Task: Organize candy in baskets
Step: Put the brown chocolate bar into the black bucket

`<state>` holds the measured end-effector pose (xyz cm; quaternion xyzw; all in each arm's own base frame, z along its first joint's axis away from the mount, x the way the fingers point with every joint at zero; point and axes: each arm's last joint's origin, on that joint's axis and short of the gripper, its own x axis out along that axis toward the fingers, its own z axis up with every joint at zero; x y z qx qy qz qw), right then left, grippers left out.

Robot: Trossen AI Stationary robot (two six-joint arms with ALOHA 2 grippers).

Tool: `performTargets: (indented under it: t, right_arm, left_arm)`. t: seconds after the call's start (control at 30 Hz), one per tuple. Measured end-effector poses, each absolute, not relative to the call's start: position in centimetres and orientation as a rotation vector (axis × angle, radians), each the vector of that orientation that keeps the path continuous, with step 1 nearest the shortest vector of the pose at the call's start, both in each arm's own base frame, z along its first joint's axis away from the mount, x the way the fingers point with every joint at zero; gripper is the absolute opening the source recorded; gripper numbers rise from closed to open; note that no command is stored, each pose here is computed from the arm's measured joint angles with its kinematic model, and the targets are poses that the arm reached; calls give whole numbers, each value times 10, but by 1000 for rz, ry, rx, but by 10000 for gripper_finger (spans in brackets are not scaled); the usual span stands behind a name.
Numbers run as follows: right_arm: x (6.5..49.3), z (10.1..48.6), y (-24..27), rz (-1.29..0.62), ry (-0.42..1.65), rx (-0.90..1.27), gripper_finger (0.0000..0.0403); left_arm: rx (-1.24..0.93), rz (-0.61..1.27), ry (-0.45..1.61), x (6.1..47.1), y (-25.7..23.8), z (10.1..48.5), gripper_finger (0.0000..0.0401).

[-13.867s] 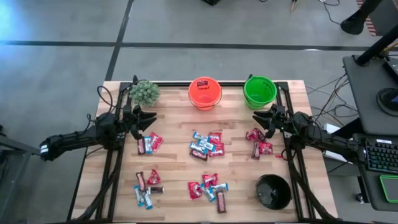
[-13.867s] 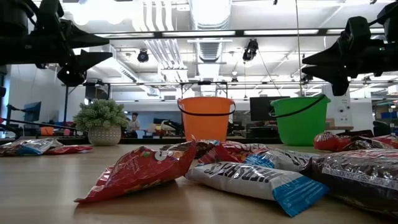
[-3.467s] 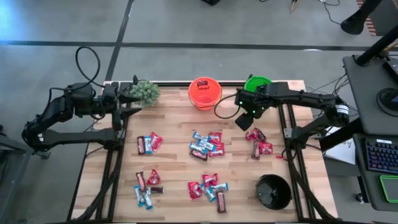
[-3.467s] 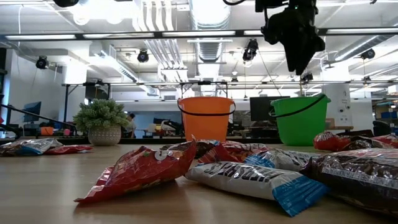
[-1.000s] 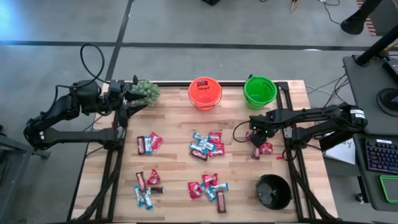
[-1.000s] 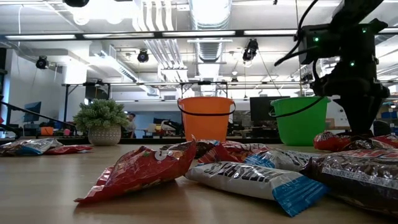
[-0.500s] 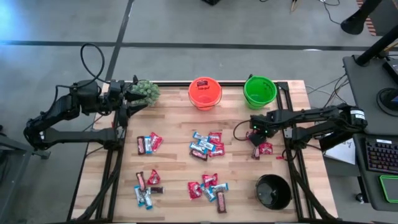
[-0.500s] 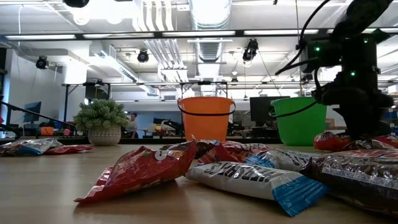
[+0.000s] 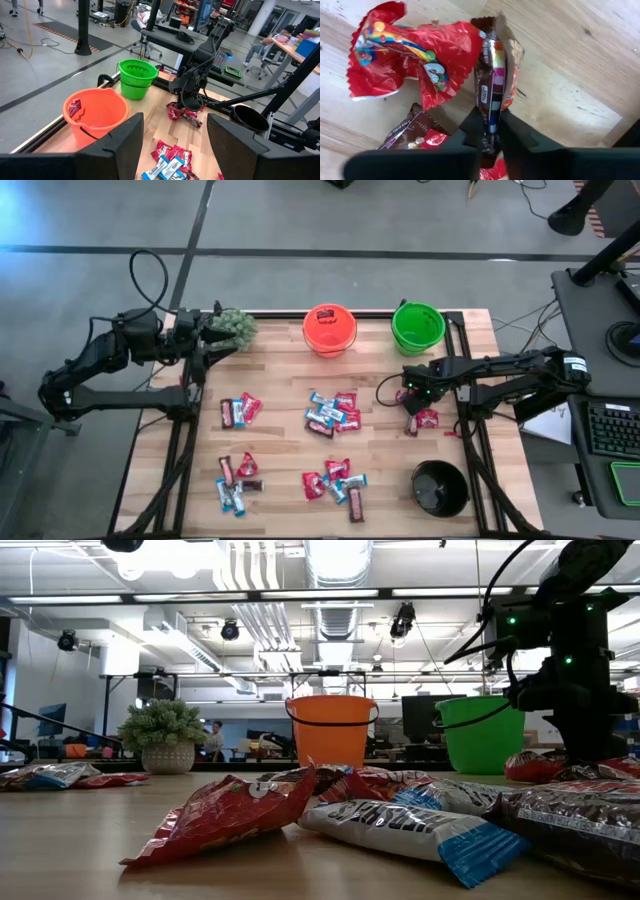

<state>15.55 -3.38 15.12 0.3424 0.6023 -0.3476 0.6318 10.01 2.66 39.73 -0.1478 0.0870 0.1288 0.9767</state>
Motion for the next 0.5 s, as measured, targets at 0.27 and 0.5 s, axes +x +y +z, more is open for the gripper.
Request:
performTargets:
  t: [0.27, 0.5]
  right_arm:
    - [155, 152, -33, -803, 1384, 806, 14]
    - [158, 167, -34, -791, 1378, 821, 13]
  left_arm:
    - [-298, 259, 176, 100, 27, 397, 201]
    - [-298, 258, 175, 100, 27, 397, 201]
